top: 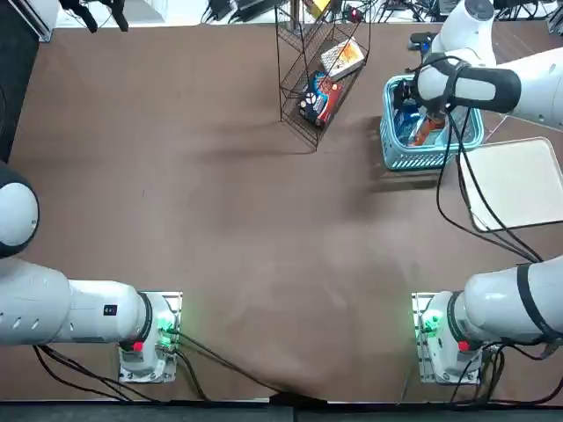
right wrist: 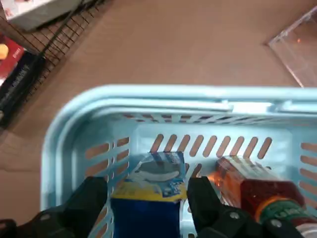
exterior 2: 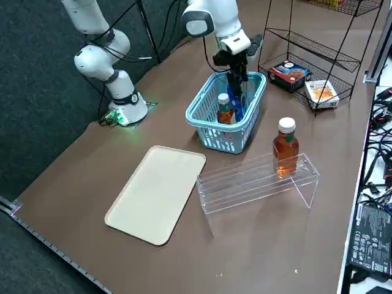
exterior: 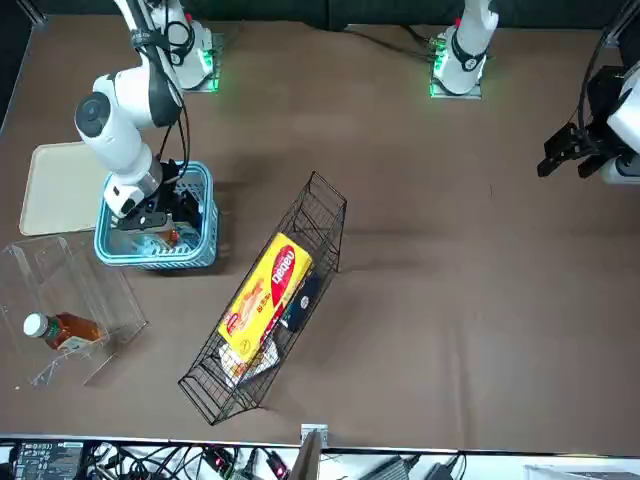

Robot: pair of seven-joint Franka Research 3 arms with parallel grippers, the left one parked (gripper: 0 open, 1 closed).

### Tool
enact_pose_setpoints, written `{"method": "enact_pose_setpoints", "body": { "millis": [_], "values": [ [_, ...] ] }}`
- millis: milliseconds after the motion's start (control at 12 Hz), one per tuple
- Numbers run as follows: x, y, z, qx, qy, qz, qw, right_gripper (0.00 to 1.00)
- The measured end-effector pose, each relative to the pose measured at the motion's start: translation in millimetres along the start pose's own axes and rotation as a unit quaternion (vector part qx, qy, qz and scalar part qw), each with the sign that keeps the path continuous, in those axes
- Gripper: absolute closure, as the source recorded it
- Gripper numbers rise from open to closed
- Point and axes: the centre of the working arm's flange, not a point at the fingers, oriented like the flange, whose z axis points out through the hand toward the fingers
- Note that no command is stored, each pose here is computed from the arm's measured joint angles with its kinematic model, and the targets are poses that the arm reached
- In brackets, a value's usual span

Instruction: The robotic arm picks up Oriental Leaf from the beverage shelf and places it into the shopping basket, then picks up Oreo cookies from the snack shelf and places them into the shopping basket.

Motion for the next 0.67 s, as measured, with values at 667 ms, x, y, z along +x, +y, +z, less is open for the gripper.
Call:
{"method": "enact_pose_setpoints", "body": {
  "millis": [667],
  "values": [
    [49.0,-6.2,-91.6,-0.003,-0.034,0.0,0.999,0.0]
  ]
}}
